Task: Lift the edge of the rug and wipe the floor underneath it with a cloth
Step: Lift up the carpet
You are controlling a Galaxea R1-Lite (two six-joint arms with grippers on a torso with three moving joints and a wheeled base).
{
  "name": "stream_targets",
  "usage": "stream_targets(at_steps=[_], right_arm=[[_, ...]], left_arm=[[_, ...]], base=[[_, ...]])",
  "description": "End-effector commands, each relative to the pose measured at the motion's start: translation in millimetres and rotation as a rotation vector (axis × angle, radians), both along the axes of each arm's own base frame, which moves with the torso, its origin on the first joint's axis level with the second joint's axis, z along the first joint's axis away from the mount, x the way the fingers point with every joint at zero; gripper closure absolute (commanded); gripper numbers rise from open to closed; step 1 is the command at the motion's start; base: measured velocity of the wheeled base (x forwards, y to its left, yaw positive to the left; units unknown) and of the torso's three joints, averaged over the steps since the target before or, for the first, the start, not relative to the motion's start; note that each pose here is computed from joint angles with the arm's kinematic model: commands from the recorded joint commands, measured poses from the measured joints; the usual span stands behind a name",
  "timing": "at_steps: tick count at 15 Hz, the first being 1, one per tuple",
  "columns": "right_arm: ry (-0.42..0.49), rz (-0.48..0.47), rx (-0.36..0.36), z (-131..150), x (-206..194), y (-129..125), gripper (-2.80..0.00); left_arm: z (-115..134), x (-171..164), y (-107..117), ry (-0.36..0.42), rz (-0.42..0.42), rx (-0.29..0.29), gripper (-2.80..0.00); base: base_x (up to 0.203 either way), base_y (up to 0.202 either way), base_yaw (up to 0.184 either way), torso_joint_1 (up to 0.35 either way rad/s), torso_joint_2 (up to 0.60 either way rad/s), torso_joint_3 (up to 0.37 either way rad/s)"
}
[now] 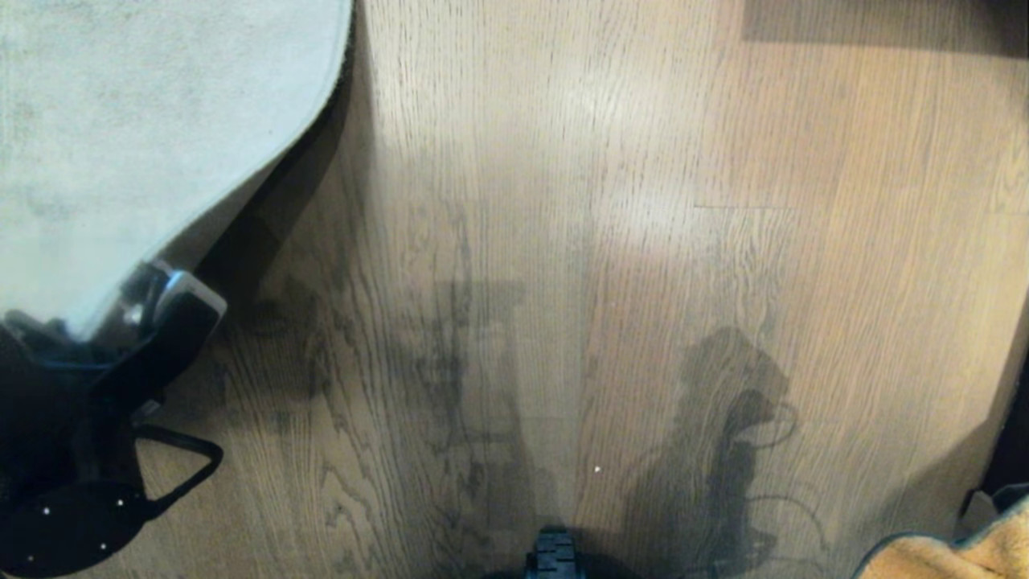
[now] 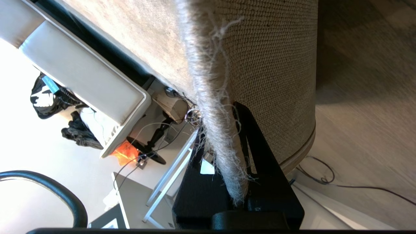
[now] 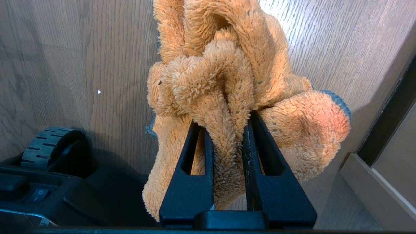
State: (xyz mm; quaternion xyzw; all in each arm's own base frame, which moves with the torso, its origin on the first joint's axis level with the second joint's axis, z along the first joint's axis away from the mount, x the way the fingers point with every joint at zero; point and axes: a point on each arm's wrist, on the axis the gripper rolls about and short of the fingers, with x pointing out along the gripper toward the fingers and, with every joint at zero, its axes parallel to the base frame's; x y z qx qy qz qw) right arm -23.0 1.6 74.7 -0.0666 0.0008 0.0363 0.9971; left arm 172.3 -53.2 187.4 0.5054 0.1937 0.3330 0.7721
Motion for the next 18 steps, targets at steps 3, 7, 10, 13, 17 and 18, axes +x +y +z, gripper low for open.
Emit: stream_targets(at_steps=[3, 7, 10, 13, 17, 18], right_arm=[[0.001, 0.001, -0.001, 0.0, 0.1, 0.0, 0.0], [0.001, 0.001, -0.001, 0.0, 0.1, 0.0, 0.0], [0.001, 0.001, -0.001, 0.0, 0.1, 0.0, 0.0], [0.001, 0.001, -0.001, 0.0, 0.1, 0.0, 0.0], [0.001, 0.001, -0.001, 0.0, 0.1, 0.0, 0.0], [0.001, 0.001, -0.001, 0.0, 0.1, 0.0, 0.0]], left_arm=[[0.3, -10.1, 4.6, -0.01, 0.011, -0.002, 0.0], [3.9, -10.8, 4.9, -0.012, 0.003, 0.006, 0.0], [4.7, -11.4, 5.1, -0.009, 0.002, 0.013, 0.0], [3.6, -12.6, 5.7, -0.006, 0.005, 0.014, 0.0], [4.2, -13.5, 5.8, -0.009, 0.002, 0.013, 0.0], [4.5, -13.5, 5.5, -0.009, -0.001, 0.013, 0.0]], base=[[0.0, 0.0, 0.0, 0.0, 0.0, 0.0], [0.0, 0.0, 0.0, 0.0, 0.0, 0.0], [0.0, 0.0, 0.0, 0.0, 0.0, 0.0], [0.0, 0.0, 0.0, 0.0, 0.0, 0.0], [0.0, 0.0, 0.0, 0.0, 0.0, 0.0], [0.0, 0.0, 0.0, 0.0, 0.0, 0.0]])
